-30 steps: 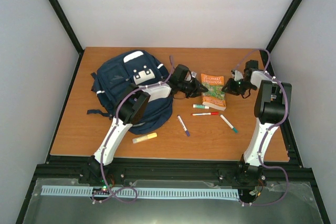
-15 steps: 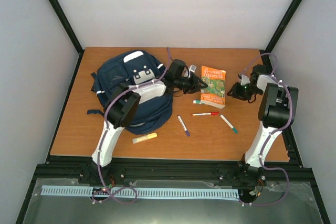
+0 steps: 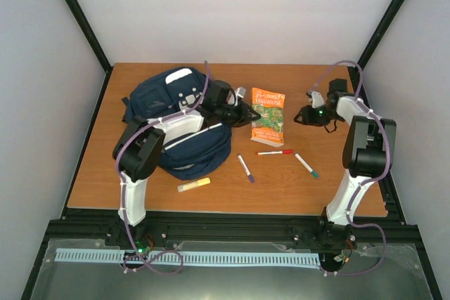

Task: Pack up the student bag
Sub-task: Pick up the book from the center of the board, then adjust the stationery at the center of the board.

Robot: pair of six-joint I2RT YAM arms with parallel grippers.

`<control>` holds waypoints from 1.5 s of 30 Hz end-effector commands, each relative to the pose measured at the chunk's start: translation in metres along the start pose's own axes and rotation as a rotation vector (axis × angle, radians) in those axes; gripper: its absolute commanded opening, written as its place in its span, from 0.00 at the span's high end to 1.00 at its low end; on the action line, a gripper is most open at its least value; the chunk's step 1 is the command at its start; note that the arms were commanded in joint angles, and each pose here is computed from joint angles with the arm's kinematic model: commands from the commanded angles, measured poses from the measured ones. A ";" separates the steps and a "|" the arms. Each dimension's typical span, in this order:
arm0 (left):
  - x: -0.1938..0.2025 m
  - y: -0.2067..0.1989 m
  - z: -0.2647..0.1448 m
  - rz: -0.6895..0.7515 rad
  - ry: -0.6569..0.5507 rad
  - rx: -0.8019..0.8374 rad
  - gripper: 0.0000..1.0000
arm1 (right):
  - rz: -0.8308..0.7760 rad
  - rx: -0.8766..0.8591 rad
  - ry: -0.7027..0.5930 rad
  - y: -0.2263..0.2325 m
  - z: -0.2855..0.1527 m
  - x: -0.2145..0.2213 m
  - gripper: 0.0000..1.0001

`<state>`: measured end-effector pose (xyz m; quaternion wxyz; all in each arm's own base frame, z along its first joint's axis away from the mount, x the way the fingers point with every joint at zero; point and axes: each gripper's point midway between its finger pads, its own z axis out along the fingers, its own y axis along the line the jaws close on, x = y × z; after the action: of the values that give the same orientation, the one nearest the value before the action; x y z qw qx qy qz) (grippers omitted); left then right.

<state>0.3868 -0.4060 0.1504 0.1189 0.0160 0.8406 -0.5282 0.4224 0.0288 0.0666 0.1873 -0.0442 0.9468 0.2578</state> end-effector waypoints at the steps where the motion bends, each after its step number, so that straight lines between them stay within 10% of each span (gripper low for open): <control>1: -0.017 -0.047 -0.060 0.194 -0.128 -0.047 0.99 | -0.255 -0.043 0.038 0.049 0.019 -0.007 0.57; 18: 0.014 -0.060 -0.198 0.364 -0.391 -0.328 0.99 | -0.576 0.030 0.229 0.072 0.091 0.002 0.45; 45: 0.021 -0.049 -0.192 0.345 -0.366 -0.325 0.99 | -0.267 0.269 0.323 0.057 0.075 0.048 0.76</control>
<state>0.3182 -0.2555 0.2393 0.3168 0.0320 0.8883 -0.3310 0.4123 0.1242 0.0186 0.1067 -0.2373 0.9602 0.1012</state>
